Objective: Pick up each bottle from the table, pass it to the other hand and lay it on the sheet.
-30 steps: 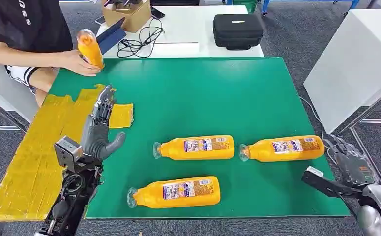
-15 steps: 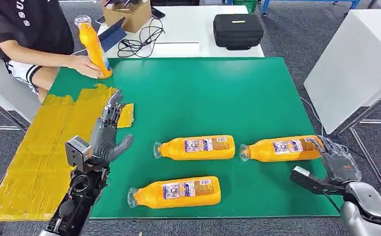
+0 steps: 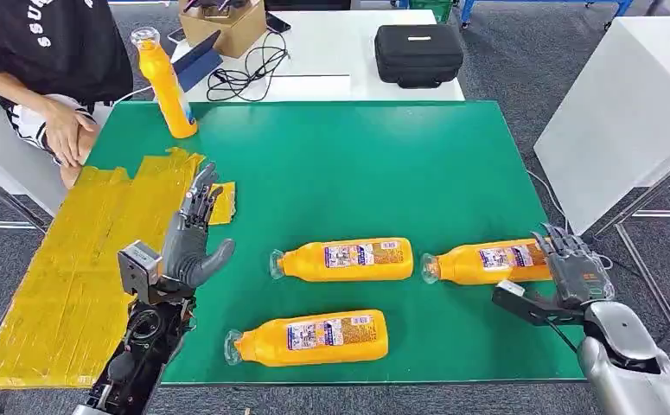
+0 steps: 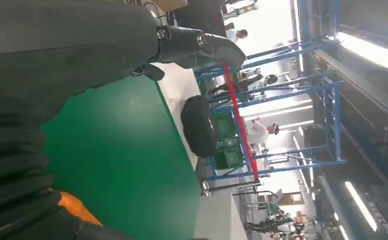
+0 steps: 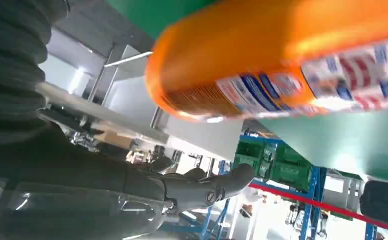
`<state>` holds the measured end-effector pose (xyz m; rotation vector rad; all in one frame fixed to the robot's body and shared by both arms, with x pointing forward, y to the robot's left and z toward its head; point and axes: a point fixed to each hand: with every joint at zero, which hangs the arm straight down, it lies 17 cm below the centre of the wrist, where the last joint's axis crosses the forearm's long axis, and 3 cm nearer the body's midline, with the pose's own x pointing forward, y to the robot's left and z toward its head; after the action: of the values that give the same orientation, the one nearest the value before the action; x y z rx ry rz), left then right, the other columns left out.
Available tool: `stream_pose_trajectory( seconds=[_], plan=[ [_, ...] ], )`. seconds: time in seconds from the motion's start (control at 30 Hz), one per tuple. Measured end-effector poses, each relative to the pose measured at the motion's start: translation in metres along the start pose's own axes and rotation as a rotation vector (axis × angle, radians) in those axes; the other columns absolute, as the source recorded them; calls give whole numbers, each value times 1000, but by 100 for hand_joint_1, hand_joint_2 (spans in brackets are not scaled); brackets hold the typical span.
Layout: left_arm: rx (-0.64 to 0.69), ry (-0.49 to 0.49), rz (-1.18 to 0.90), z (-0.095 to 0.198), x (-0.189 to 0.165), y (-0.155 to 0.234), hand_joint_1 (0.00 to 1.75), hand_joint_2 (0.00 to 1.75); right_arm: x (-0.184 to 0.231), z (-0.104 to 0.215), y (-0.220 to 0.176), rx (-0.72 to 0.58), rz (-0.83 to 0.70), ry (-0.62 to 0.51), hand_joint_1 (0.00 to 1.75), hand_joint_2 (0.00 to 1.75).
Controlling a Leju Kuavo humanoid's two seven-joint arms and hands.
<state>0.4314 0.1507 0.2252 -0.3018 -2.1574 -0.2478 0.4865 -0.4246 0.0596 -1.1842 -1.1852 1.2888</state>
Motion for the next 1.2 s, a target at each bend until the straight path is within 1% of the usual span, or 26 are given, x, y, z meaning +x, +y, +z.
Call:
stream_pose_trajectory(
  seconds=[0.23, 0.37, 0.5, 0.57, 0.67, 0.77, 0.87, 0.97, 1.0, 1.03, 1.2],
  plan=[
    [12, 26, 24, 3, -9, 1, 0, 175, 15, -24, -5, 13, 22, -7, 0, 175],
    [18, 34, 31, 5, -11, 2, 0, 175, 22, -36, 0, 55, 38, 4, 0, 175],
    [21, 38, 34, 5, -13, 3, 0, 175, 26, -41, 7, 92, 43, 9, 0, 175],
    [24, 39, 36, 6, -13, 3, 0, 175, 24, -40, 24, 176, 11, 21, 0, 175],
    [26, 42, 39, 7, -14, 3, 0, 175, 21, -35, 50, 335, -61, 39, 0, 175],
    [27, 47, 41, 8, -15, 3, 0, 175, 14, -35, 57, 401, -85, 61, 0, 175],
    [27, 49, 44, 6, -16, 2, 0, 175, 9, -29, 69, 514, -120, 85, 0, 175],
    [30, 57, 46, 4, -18, 2, 0, 175, 4, -26, 76, 556, -147, 106, 0, 175],
    [30, 60, 46, 3, -19, 3, 0, 175, 4, -26, 76, 560, -152, 109, 155, 175],
    [31, 59, 46, 2, -18, 3, 0, 175, 4, -26, 77, 563, -156, 111, 175, 175],
    [37, 59, 53, -2, -17, 4, 0, 175, 8, -26, 79, 560, -175, 93, 175, 175]
  ],
)
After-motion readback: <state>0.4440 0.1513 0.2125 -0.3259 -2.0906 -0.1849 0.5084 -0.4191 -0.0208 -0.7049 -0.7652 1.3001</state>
